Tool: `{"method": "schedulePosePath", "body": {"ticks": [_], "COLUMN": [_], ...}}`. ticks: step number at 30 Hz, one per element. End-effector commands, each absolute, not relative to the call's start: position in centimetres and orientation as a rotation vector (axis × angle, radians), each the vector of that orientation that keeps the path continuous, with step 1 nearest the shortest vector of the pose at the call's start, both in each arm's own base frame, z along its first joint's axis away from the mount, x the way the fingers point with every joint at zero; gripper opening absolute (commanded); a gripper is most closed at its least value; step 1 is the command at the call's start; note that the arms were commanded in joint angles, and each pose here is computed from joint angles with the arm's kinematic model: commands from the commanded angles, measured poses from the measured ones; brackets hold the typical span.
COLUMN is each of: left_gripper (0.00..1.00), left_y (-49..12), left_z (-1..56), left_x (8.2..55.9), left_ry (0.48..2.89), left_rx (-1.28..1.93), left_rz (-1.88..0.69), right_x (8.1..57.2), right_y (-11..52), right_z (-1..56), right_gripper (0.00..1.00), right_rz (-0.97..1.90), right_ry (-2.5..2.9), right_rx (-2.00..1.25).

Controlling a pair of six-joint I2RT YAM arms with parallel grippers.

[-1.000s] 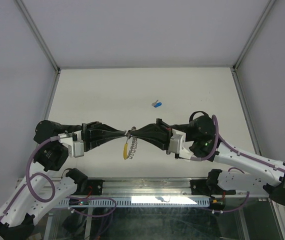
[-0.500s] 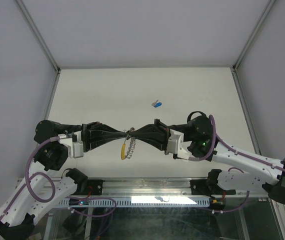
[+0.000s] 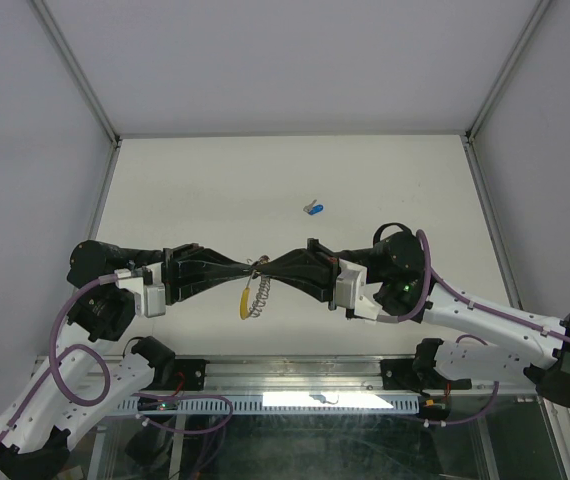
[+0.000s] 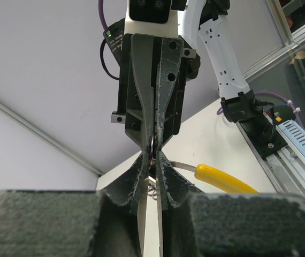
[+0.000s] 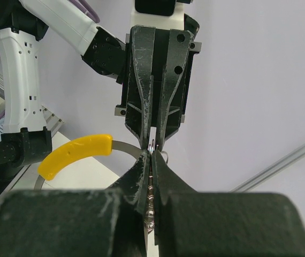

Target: Put the keys on the keyring

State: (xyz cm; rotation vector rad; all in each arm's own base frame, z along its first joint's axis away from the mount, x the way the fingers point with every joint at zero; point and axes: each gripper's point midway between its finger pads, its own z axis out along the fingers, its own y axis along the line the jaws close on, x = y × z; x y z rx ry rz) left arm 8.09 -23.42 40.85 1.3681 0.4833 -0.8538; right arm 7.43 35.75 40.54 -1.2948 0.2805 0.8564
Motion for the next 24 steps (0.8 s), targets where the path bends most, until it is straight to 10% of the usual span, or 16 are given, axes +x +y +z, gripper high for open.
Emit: {"method": "schedulePosePath", "body": {"ticks": [1, 24], "left_gripper": [0.10, 0.09], "left_y": [-23.81, -23.54], "left_z": [40.21, 40.40], "left_x": [8.24, 8.63], "left_ry": [0.493, 0.503], "left_rx": [1.384, 1.350], "left_rz": [-0.884, -0.840], "right_x": [6.47, 6.54], "right_y": [35.26, 34.76], "right_z": [43.82, 44.25], "right_gripper": [0.00, 0.00], "right_rz": [0.848, 0.825], "right_ry": [0.186, 0.186], "right_rx": [-1.227, -1.209]}}
